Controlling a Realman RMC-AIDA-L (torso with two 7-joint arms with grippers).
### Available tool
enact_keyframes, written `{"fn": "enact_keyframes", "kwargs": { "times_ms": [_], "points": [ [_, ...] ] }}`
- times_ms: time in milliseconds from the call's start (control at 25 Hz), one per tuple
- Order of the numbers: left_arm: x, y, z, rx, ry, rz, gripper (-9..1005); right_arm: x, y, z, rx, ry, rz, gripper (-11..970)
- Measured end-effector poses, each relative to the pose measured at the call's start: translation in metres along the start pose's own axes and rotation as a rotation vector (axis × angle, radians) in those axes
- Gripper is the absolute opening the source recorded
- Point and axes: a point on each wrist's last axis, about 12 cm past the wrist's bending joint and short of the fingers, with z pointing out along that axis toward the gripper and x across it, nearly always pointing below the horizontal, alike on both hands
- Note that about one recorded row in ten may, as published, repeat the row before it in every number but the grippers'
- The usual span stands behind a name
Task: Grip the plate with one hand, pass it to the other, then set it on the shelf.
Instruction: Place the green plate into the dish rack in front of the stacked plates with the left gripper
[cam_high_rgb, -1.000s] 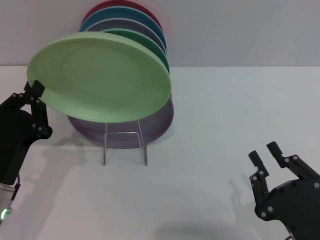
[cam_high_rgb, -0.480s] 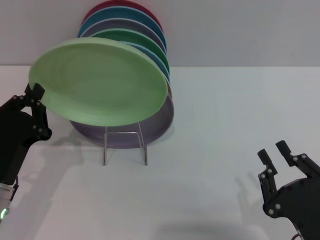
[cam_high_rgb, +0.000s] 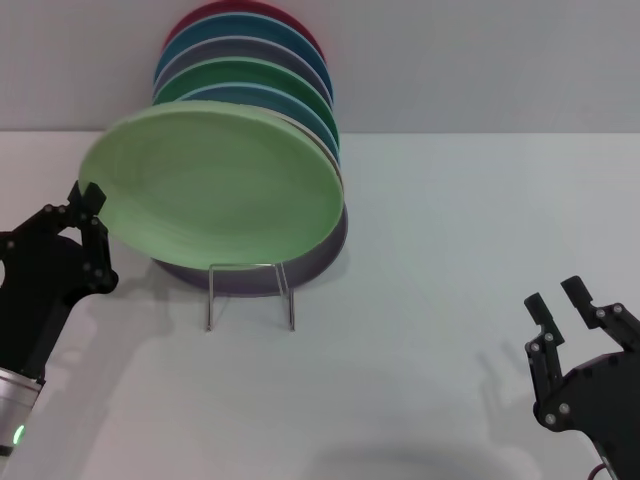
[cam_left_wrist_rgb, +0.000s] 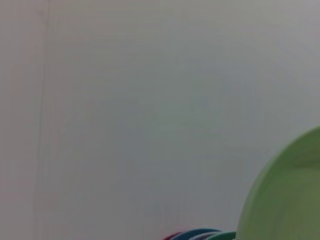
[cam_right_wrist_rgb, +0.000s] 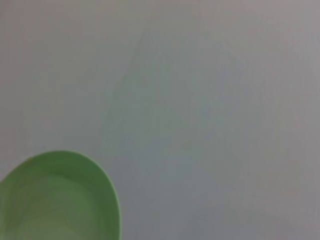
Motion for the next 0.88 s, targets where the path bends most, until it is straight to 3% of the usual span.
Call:
{"fn": "enact_keyframes", "kwargs": {
  "times_ms": [880],
  "points": [
    [0.015, -0.008, -0.002, 0.035, 0.126, 0.078, 150, 0.001, -0.002, 0.003, -0.006, -0.009, -0.009, 247]
  ]
}}
